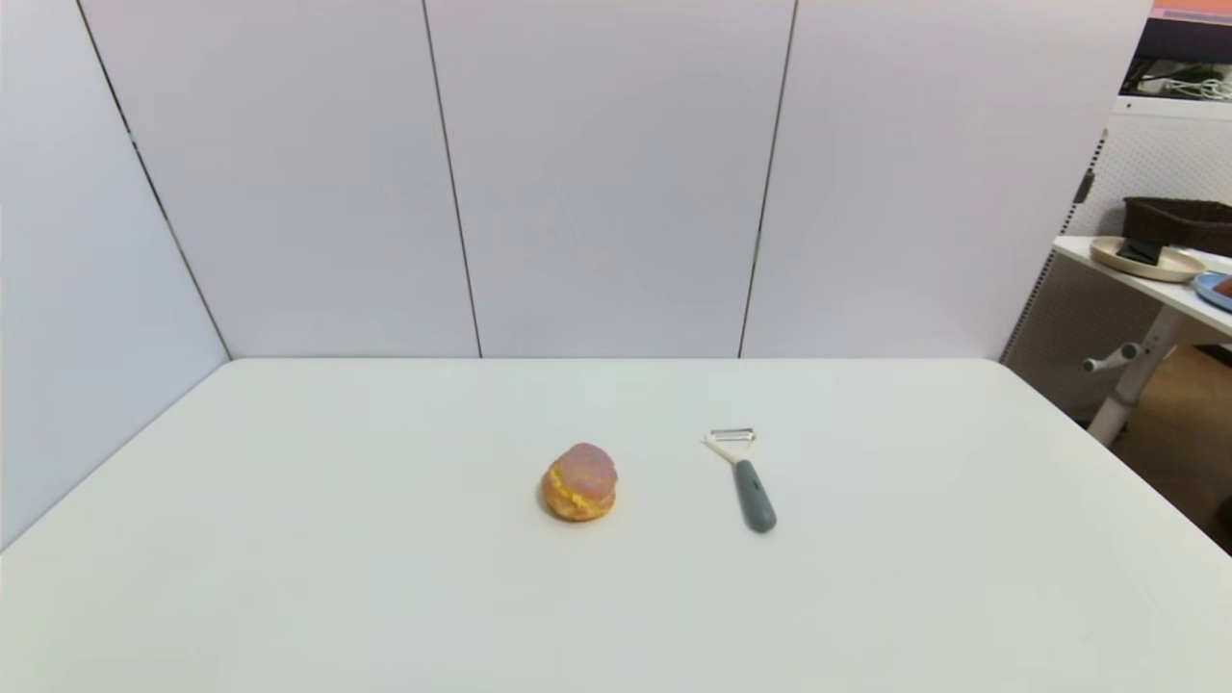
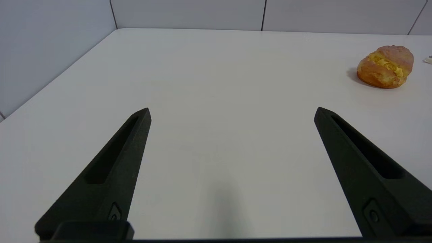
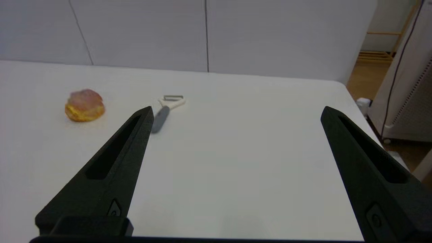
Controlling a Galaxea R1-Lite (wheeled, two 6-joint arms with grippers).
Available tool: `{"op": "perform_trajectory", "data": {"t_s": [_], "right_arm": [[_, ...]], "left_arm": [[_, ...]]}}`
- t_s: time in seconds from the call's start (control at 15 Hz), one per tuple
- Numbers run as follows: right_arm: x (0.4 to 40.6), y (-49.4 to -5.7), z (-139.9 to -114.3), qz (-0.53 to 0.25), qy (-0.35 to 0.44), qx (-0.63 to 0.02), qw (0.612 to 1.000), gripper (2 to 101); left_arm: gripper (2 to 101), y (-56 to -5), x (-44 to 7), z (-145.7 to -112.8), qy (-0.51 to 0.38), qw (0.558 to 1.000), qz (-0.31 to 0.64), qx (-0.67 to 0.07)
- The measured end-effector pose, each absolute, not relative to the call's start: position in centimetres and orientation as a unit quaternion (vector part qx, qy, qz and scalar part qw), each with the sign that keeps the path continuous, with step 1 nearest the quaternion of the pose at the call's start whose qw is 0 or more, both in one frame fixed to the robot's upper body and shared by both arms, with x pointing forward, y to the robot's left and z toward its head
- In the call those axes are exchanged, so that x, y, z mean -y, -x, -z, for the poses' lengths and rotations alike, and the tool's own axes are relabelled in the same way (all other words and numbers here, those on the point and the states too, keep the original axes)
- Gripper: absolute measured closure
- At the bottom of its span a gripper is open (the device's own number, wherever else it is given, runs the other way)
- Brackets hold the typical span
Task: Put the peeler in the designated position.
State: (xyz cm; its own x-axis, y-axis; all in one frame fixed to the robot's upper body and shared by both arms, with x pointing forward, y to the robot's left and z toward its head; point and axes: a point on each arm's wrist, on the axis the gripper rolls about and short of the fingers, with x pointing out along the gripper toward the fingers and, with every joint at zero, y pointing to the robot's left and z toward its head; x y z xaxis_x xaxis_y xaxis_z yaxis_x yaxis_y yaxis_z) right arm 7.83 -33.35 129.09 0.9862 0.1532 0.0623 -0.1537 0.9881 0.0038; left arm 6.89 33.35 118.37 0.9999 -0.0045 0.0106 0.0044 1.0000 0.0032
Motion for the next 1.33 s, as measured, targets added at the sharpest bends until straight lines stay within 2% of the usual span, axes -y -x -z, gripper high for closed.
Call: {"op": "perform_trajectory", "data": {"t_s": [0.4,0.6,0.73,0.93,1.07,1.2,1.33], "right_arm": [[32.6,-11.1,-143.5,-0.234,0.012,0.102,0.967,4.3],[32.0,-13.3,-148.8,-0.352,0.024,0.105,0.930,4.3],[31.2,-15.9,-151.3,-0.429,0.025,0.096,0.898,4.3],[29.4,-21.2,-153.8,-0.491,0.020,0.083,0.867,4.3],[27.7,-24.9,-154.6,-0.515,0.013,0.062,0.855,4.3],[25.8,-28.7,-154.2,-0.528,0.001,0.017,0.849,4.3],[23.7,-32.2,-152.1,-0.518,-0.012,-0.057,0.853,4.3]], "left_arm": [[5.3,-6.9,-33.3,-118.4,-0.002,1.000,0.002,0.005],[5.3,-6.9,-33.3,-118.4,-0.002,1.000,0.002,0.005],[5.3,-6.9,-33.3,-118.4,-0.001,1.000,0.002,0.005],[5.3,-6.9,-33.3,-118.4,-0.002,1.000,0.002,0.005],[5.3,-6.9,-33.3,-118.4,-0.001,1.000,0.002,0.005],[5.3,-6.9,-33.3,-118.4,-0.002,1.000,0.002,0.005],[5.3,-6.9,-33.3,-118.4,-0.002,1.000,0.002,0.005]]}}
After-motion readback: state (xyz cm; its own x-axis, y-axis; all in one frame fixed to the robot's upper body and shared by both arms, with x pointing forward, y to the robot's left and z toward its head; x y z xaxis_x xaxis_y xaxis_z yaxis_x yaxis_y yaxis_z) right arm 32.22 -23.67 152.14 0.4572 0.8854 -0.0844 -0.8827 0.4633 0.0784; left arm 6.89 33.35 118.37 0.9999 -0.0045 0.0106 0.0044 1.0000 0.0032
